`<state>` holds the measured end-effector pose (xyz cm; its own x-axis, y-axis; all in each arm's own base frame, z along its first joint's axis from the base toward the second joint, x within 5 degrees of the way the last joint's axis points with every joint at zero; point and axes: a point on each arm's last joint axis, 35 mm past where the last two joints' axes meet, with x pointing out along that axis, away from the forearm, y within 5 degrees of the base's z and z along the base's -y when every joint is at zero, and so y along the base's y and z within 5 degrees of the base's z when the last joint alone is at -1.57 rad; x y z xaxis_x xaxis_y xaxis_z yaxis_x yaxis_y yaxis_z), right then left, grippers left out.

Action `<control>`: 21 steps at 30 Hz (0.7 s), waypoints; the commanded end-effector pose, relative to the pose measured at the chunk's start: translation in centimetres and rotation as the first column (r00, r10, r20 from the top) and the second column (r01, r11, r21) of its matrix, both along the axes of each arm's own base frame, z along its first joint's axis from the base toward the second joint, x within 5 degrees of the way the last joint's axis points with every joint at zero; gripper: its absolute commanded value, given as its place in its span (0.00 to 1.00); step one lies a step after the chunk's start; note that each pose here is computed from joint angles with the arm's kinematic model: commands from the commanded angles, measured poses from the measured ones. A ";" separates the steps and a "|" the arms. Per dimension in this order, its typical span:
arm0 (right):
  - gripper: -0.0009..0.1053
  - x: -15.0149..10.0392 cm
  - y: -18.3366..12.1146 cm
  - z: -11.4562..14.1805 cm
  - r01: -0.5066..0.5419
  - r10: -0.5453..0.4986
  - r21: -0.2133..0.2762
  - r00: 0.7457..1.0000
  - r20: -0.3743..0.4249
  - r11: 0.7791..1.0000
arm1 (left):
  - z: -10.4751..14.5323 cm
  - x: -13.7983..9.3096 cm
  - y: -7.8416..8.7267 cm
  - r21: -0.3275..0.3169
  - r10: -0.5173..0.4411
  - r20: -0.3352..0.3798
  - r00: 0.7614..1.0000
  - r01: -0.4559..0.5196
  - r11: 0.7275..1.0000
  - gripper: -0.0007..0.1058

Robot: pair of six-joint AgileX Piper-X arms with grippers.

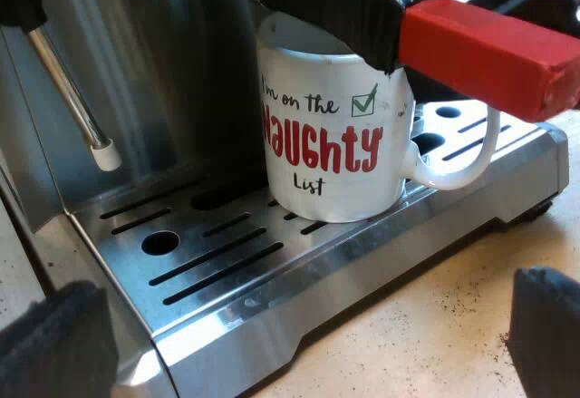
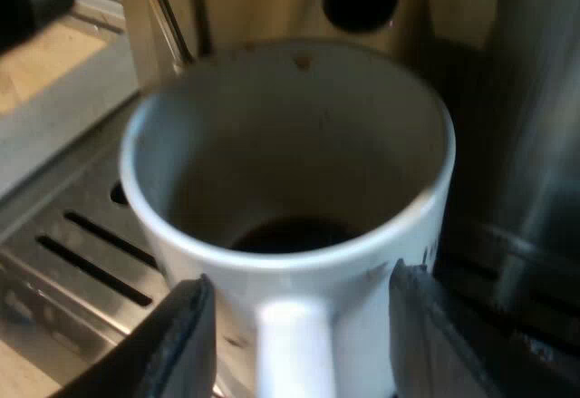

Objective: Place mug into machine

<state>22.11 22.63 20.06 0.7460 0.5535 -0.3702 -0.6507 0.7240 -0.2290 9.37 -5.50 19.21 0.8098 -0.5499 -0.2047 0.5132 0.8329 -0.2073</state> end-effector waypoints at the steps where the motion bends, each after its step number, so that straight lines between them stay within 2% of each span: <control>1: 0.45 -0.4 0.1 1.8 -0.015 0.013 0.049 0.999 0.045 0.999 | 0.2 0.0 0.0 -0.012 0.006 0.007 1.000 -0.006 1.000 0.84; 7: 0.45 -1.5 -1.0 2.2 0.002 -0.005 0.056 0.998 0.061 0.998 | 0.2 0.0 0.0 -0.012 0.006 0.007 1.000 -0.006 1.000 0.84; 15: 0.45 -3.2 -2.8 -0.2 0.003 -0.003 0.006 1.000 0.015 1.000 | 0.2 0.0 0.0 -0.013 0.004 0.006 1.000 -0.004 1.000 0.84; 21: 0.45 -2.8 -2.4 -0.9 0.003 -0.004 0.020 1.000 0.028 1.000 | 0.2 0.0 -0.1 -0.014 -0.003 0.006 1.000 0.003 1.000 0.84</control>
